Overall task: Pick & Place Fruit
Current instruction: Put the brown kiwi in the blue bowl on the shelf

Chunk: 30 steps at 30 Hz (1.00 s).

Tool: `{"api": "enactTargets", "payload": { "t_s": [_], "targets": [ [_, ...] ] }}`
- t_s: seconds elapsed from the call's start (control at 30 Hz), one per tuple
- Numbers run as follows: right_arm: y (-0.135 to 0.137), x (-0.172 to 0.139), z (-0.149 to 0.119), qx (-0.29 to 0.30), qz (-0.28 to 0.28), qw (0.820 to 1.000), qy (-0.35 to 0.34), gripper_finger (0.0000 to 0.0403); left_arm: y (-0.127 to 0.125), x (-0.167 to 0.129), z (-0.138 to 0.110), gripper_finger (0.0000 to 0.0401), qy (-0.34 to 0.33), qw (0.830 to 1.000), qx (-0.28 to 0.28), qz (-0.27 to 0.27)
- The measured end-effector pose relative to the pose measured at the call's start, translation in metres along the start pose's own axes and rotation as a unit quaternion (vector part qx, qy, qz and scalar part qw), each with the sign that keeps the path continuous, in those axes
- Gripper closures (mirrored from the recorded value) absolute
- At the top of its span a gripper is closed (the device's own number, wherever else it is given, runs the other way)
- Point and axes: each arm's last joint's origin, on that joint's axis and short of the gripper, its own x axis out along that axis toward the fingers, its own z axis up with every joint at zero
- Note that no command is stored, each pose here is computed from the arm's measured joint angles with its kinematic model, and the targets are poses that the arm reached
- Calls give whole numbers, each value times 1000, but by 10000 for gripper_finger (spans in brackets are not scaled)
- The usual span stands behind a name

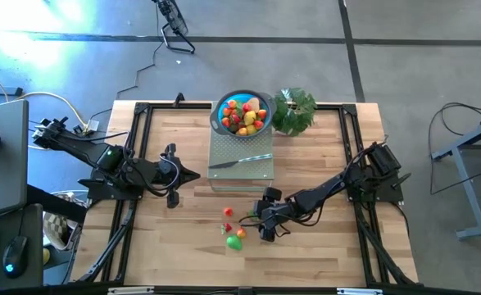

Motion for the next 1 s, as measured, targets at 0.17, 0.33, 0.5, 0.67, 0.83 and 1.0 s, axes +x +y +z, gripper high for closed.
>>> {"api": "enactTargets", "payload": {
  "t_s": [0.17,0.33,0.5,0.67,0.83,1.0],
  "targets": [
    [0,0,0,1,-1,1000,-1,100,0,0,0,401,0,1000,0,0],
    [0,0,0,4,-1,1000,-1,130,0,0,0,401,0,1000,0,0],
    [0,0,0,4,0,1000,-2,163,0,0,0,401,0,1000,0,0],
    [0,0,0,4,0,1000,-2,181,0,0,0,401,0,1000,0,0],
    [0,0,1,5,1,1000,-3,180,0,0,0,401,0,1000,0,0],
    [2,0,2,8,19,1000,-4,182,0,0,0,401,0,1000,0,0]
  ]
}}
